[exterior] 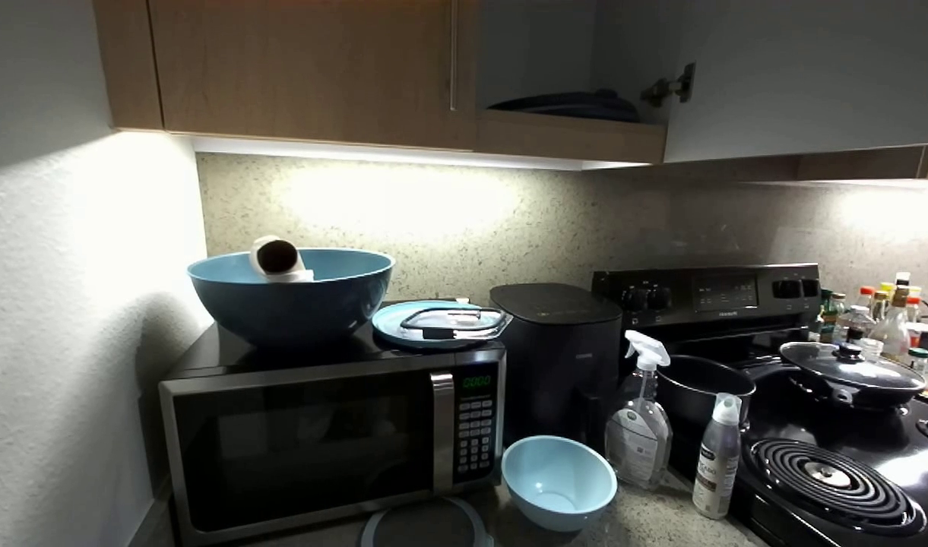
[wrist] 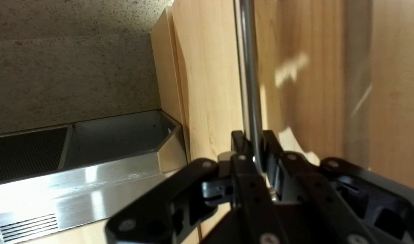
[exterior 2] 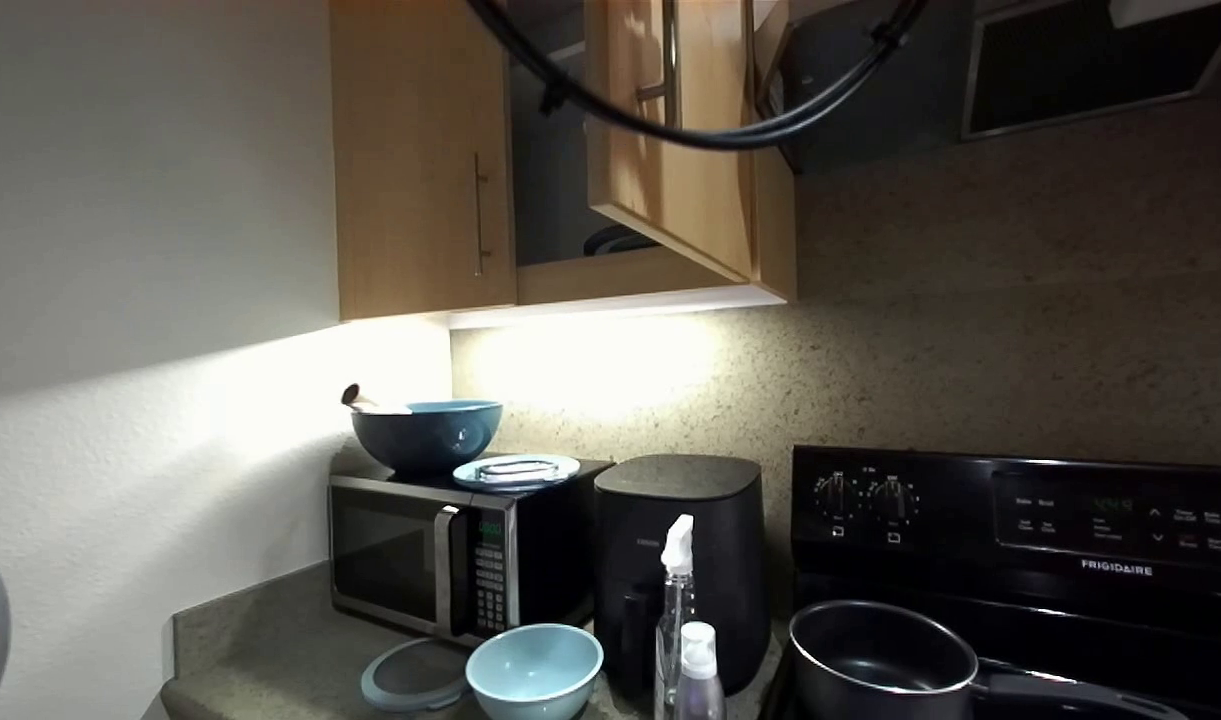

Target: Open the overhead cabinet on the right

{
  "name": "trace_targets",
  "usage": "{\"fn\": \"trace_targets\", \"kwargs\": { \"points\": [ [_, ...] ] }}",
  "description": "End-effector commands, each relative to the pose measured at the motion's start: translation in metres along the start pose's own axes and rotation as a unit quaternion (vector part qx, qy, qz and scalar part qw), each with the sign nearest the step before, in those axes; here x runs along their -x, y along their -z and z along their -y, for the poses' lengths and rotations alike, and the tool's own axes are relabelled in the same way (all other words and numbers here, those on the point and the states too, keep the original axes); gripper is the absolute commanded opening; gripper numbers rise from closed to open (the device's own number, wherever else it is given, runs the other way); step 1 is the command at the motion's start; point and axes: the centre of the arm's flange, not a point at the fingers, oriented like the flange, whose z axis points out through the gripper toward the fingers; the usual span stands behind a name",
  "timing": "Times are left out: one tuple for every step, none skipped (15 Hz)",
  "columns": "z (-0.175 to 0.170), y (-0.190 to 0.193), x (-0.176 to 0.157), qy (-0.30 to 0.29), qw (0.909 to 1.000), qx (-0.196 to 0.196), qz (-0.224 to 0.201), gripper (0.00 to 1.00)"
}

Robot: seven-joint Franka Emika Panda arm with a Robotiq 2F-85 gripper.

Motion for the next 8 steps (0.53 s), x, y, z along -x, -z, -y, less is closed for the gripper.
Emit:
{"fn": "trace_targets", "kwargs": {
  "points": [
    [-0.046, 0.016, 0.009, -0.056, 0.9974, 0.043, 0.015, 0.40],
    [-0.049, 0.019, 0.008, -0.065, 0.9971, 0.037, 0.017, 0.44],
    [-0.053, 0.020, 0.008, -0.077, 0.9962, 0.038, 0.017, 0.51],
    [-0.058, 0.023, 0.011, -0.096, 0.9943, 0.045, 0.015, 0.57],
    [-0.041, 0.015, 0.007, -0.059, 0.9982, 0.009, 0.001, 0.65],
    [-0.048, 0.020, 0.011, -0.067, 0.9976, 0.017, -0.001, 0.46],
    [-0.051, 0.022, 0.011, -0.069, 0.9974, 0.019, -0.003, 0.51],
    [-0.051, 0.022, 0.011, -0.069, 0.9975, 0.017, -0.003, 0.59]
  ]
}}
